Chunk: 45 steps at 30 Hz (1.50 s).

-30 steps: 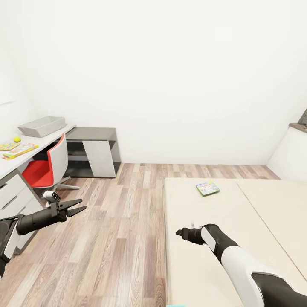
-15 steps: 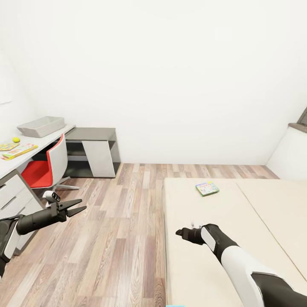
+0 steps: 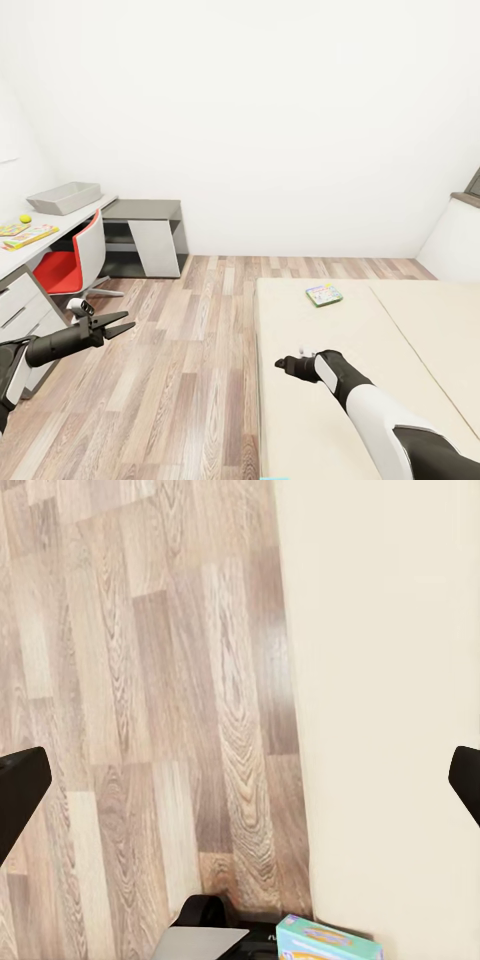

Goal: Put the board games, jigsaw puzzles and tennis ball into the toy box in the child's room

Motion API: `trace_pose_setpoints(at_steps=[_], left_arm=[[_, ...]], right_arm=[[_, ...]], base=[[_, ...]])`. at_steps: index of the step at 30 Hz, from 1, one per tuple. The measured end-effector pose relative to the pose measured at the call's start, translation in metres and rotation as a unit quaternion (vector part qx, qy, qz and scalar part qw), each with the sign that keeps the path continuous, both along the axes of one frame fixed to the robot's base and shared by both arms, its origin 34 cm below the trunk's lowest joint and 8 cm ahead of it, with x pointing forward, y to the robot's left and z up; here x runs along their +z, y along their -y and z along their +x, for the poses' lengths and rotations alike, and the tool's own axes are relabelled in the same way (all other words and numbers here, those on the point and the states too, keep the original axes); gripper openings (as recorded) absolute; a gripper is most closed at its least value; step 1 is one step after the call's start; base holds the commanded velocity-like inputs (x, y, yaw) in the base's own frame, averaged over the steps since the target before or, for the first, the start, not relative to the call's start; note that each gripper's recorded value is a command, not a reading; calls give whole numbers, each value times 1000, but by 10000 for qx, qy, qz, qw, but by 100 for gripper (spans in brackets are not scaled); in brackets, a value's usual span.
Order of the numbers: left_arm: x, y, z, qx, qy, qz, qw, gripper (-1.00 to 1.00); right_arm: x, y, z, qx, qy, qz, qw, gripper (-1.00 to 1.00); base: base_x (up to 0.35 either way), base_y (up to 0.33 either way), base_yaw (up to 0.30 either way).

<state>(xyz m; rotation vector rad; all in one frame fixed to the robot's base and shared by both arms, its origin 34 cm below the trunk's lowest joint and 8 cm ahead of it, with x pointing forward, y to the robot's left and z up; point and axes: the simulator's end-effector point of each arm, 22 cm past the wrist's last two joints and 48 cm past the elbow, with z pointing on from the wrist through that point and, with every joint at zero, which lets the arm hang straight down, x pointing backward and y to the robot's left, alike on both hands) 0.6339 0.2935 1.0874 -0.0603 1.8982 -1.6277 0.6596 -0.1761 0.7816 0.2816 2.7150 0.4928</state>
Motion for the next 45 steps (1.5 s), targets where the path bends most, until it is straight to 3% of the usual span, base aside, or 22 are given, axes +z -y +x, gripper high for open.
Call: trace_pose_setpoints(at_steps=[45], left_arm=[[0,0,0,0,-1,-1,10000,100]], right_arm=[[0,0,0,0,-1,0,10000,100]], base=[[0,48,0]])
